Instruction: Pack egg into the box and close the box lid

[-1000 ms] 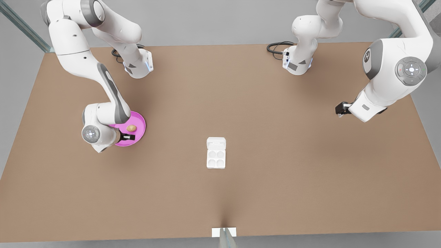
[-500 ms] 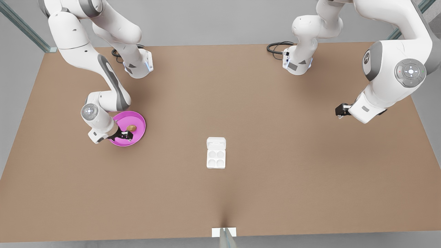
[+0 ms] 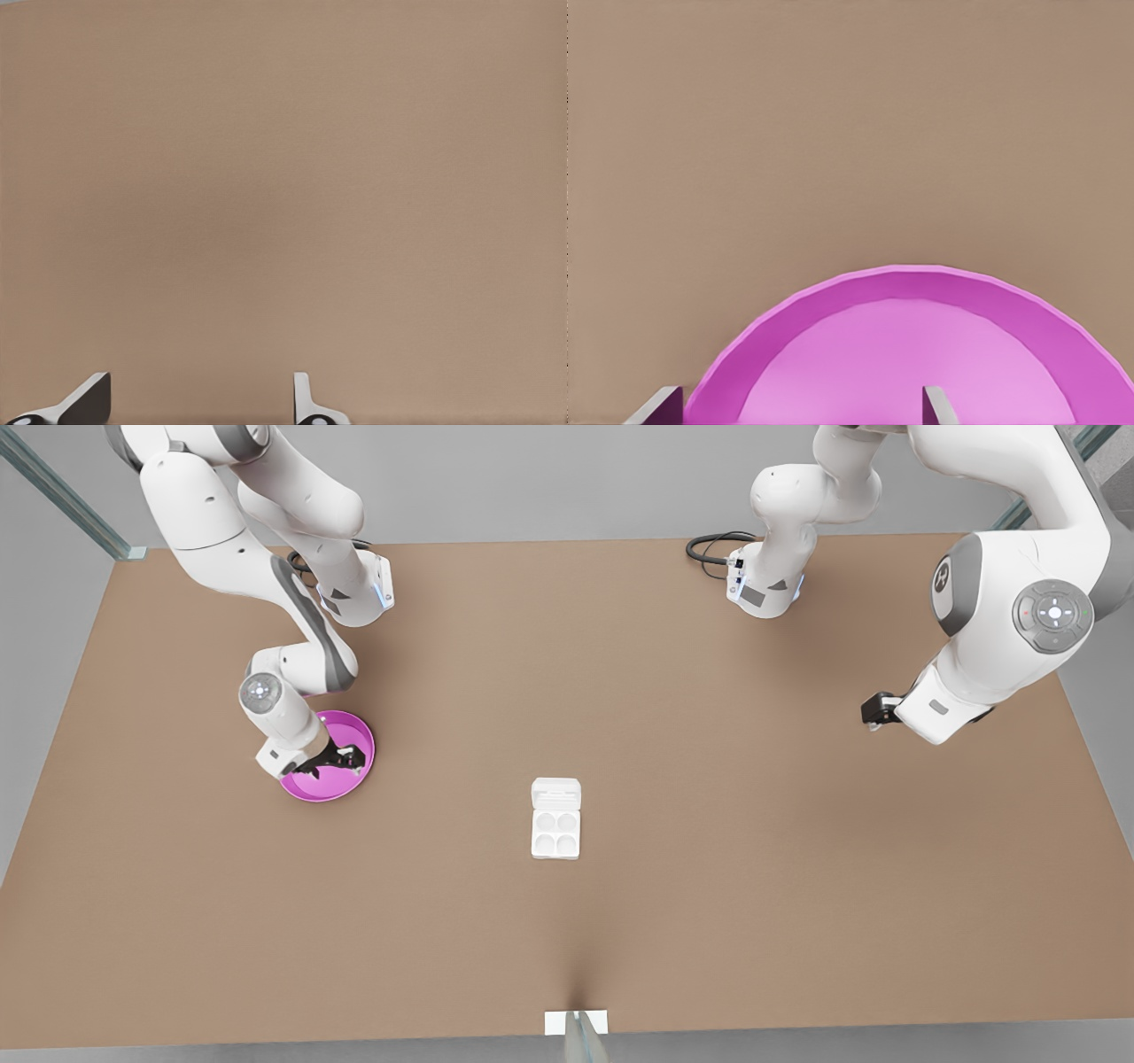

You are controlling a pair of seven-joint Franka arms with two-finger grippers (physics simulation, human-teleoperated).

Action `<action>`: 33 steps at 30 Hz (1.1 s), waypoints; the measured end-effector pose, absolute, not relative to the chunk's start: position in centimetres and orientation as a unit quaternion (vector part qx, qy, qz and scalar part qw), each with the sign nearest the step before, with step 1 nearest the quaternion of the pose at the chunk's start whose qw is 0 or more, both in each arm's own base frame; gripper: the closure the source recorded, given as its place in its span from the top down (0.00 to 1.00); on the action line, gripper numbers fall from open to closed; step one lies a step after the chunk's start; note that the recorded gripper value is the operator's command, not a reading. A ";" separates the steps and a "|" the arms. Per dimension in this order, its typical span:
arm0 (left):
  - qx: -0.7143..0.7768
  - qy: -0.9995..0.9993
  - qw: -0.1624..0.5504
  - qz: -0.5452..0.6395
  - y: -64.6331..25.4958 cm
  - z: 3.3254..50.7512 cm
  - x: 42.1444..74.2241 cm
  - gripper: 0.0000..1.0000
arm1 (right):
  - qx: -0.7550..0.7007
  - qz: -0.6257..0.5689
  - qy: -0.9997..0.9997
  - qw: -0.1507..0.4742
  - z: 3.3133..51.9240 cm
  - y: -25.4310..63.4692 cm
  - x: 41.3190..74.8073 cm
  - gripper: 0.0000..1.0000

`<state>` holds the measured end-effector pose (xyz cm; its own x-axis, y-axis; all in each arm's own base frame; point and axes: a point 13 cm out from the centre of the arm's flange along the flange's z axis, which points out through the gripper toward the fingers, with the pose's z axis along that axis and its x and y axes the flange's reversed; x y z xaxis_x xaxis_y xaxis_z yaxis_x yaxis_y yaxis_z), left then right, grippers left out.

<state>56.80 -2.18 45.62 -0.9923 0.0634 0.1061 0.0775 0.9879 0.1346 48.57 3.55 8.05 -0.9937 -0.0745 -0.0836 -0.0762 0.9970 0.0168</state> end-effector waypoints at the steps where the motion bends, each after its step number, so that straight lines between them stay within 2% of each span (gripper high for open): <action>1: -0.035 -0.996 0.051 -0.069 -2.2 45.6 56.8 1.00 | -0.037 0.010 0.998 0.042 8.0 3.6 48.5 1.00; 5: -0.035 -0.996 0.051 -0.069 -2.2 45.5 56.8 1.00 | -0.036 0.011 0.998 0.043 7.9 3.5 48.5 1.00; 12: -0.035 -0.996 0.054 -0.070 -2.2 45.3 56.8 1.00 | -0.029 0.010 0.999 0.011 5.9 2.8 44.6 1.00; 29: -0.035 -0.995 0.060 -0.070 -2.2 44.6 57.0 1.00 | -0.010 0.019 1.000 -0.009 3.7 1.3 43.0 1.00; 30: -0.035 -0.995 0.060 -0.070 -2.2 44.5 57.0 1.00 | -0.010 0.019 1.000 -0.009 3.6 1.3 43.0 0.95; 31: -0.035 -0.995 0.060 -0.070 -2.2 44.5 57.0 1.00 | -0.010 0.019 1.000 -0.009 3.6 1.3 43.0 0.66; 32: -0.035 -0.995 0.060 -0.070 -2.2 44.5 57.0 1.00 | -0.011 0.019 1.000 -0.009 3.6 1.3 42.9 0.47; 33: -0.035 -0.995 0.060 -0.070 -2.2 44.5 57.0 1.00 | -0.011 0.020 1.000 -0.010 3.5 1.3 42.9 0.42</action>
